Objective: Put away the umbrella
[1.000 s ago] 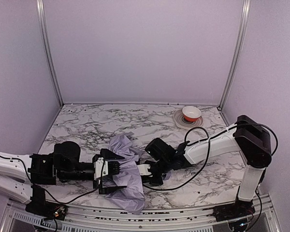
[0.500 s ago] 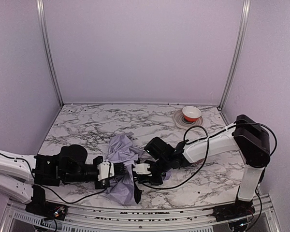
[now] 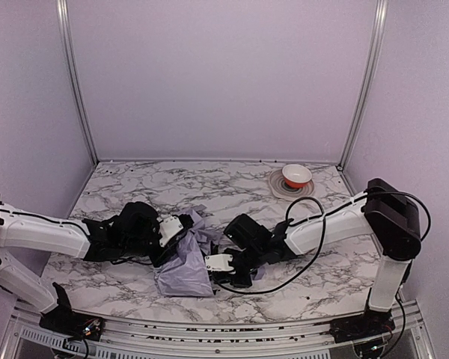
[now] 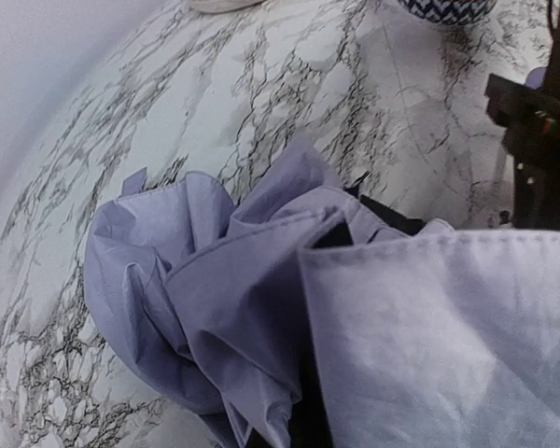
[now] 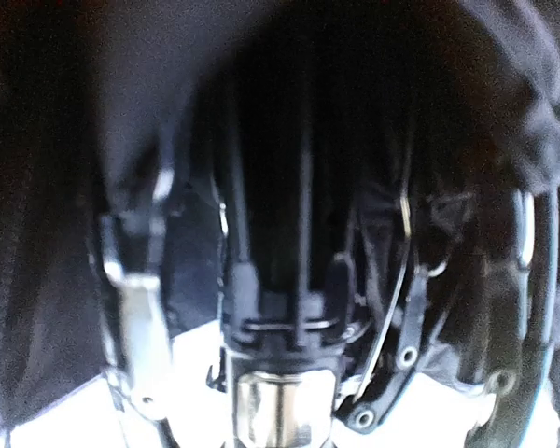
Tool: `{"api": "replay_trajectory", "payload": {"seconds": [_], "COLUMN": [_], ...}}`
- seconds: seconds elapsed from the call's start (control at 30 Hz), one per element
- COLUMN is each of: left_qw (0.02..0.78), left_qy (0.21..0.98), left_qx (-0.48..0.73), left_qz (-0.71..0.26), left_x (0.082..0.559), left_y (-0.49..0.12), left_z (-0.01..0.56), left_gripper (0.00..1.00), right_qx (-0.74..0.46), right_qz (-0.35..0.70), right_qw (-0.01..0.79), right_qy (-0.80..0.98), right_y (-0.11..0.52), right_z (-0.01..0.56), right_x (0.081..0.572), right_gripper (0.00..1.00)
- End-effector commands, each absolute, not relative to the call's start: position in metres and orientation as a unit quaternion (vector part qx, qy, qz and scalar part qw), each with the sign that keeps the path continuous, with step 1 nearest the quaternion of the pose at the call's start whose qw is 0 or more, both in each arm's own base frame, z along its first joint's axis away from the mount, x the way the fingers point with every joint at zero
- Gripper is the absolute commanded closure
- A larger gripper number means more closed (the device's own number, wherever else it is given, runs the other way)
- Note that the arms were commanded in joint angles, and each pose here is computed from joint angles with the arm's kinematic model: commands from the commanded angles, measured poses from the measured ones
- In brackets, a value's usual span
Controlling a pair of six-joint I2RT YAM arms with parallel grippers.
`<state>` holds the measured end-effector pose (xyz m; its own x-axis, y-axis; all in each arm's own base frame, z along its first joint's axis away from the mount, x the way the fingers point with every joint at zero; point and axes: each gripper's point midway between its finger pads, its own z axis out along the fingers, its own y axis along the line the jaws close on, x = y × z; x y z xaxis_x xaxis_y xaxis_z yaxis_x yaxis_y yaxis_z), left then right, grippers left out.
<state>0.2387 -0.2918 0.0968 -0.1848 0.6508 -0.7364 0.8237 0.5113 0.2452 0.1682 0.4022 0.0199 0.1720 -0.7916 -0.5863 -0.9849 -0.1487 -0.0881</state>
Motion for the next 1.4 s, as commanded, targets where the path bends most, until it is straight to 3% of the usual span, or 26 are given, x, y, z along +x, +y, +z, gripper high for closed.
{"api": "replay_trajectory", "payload": {"seconds": [0.0, 0.1, 0.13, 0.3, 0.53, 0.77, 0.87, 1.0, 1.1, 1.37], "left_qw": [0.348, 0.275, 0.259, 0.209, 0.194, 0.174, 0.168, 0.167, 0.168, 0.165], "left_qy": [0.808, 0.818, 0.82, 0.807, 0.802, 0.805, 0.808, 0.811, 0.812, 0.81], "left_qx": [0.473, 0.502, 0.506, 0.546, 0.562, 0.565, 0.563, 0.558, 0.557, 0.559], "left_qz": [-0.052, -0.062, -0.066, -0.077, -0.055, -0.046, -0.043, -0.046, -0.048, -0.061], "left_x": [0.258, 0.252, 0.25, 0.228, 0.224, 0.227, 0.228, 0.232, 0.234, 0.231], "left_y": [-0.281, -0.295, -0.297, -0.306, -0.308, -0.31, -0.309, -0.308, -0.308, -0.309], "left_z": [0.054, 0.024, 0.018, 0.001, -0.008, -0.019, -0.021, -0.02, -0.02, -0.017], "left_gripper": [1.0, 1.0, 1.0, 1.0, 1.0, 1.0, 1.0, 1.0, 1.0, 1.0], "right_qx": [-0.745, -0.737, -0.729, -0.687, -0.654, -0.673, -0.681, -0.732, -0.764, -0.783], "right_qz": [0.153, 0.132, 0.124, 0.087, 0.03, -0.041, -0.001, 0.091, 0.117, 0.056], "right_qw": [0.18, 0.216, 0.231, 0.307, 0.378, 0.395, 0.433, 0.495, 0.501, 0.486], "right_qy": [0.623, 0.627, 0.633, 0.654, 0.654, 0.624, 0.591, 0.46, 0.389, 0.385], "right_y": [0.369, 0.374, 0.376, 0.376, 0.358, 0.32, 0.329, 0.376, 0.405, 0.436], "right_z": [-0.023, -0.017, -0.013, 0.018, 0.061, 0.093, 0.129, 0.162, 0.153, 0.114], "right_x": [0.152, 0.164, 0.17, 0.195, 0.211, 0.21, 0.196, 0.13, 0.094, 0.119], "right_gripper": [1.0, 1.0, 0.96, 0.53, 0.33, 0.31, 0.31, 0.31, 0.3, 0.25]}}
